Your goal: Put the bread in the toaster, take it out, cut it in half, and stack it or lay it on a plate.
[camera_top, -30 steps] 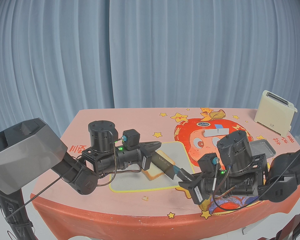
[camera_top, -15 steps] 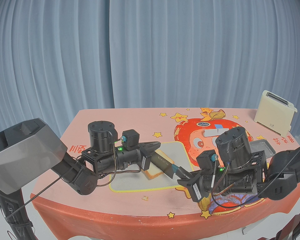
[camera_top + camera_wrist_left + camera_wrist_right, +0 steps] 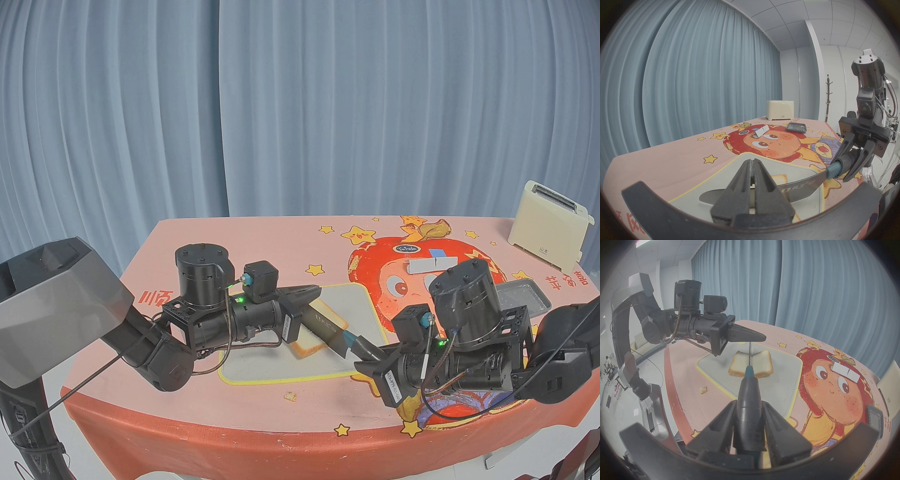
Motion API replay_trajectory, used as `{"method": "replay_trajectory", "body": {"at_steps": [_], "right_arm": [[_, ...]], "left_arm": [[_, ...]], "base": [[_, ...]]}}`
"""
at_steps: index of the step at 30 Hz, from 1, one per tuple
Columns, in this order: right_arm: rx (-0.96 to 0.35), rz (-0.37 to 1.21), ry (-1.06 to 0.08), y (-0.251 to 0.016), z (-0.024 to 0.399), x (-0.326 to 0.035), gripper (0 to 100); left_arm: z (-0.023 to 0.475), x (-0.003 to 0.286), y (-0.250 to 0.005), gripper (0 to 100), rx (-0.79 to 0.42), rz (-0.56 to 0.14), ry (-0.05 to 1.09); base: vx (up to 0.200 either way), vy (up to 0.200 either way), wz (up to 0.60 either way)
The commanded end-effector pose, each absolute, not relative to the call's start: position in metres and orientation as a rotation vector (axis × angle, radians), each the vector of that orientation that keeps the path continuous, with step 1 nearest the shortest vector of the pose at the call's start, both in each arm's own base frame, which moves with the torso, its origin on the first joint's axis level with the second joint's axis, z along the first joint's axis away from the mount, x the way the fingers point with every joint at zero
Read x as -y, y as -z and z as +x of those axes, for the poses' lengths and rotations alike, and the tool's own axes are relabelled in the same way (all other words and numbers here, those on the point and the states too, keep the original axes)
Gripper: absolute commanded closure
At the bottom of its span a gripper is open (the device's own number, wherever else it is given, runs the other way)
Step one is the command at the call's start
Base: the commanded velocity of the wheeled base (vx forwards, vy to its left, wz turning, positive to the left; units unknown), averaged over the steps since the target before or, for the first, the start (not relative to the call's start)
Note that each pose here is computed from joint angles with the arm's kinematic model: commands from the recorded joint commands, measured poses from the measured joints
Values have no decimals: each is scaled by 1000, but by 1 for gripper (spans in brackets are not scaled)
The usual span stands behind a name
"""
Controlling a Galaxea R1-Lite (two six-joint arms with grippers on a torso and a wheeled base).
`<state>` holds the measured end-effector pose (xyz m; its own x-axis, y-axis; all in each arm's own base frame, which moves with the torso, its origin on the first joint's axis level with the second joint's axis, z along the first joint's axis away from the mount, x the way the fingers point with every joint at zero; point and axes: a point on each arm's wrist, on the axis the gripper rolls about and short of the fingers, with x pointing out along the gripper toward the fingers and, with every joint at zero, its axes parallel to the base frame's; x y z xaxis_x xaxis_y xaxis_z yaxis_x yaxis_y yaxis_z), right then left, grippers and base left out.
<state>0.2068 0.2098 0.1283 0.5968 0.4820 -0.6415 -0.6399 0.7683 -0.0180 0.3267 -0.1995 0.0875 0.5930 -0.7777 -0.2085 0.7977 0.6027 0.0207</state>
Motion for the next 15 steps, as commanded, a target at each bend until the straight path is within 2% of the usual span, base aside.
{"method": "replay_trajectory", "body": {"at_steps": [1, 15], "right_arm": [[-673, -262, -657, -126, 207, -210, 100], [-676, -266, -659, -124, 206, -210, 100]], "left_arm": [[328, 200, -82, 100, -201, 117, 918], [329, 201, -84, 100, -192, 117, 913]], "base": [[0, 0, 0], [0, 0, 0]]}}
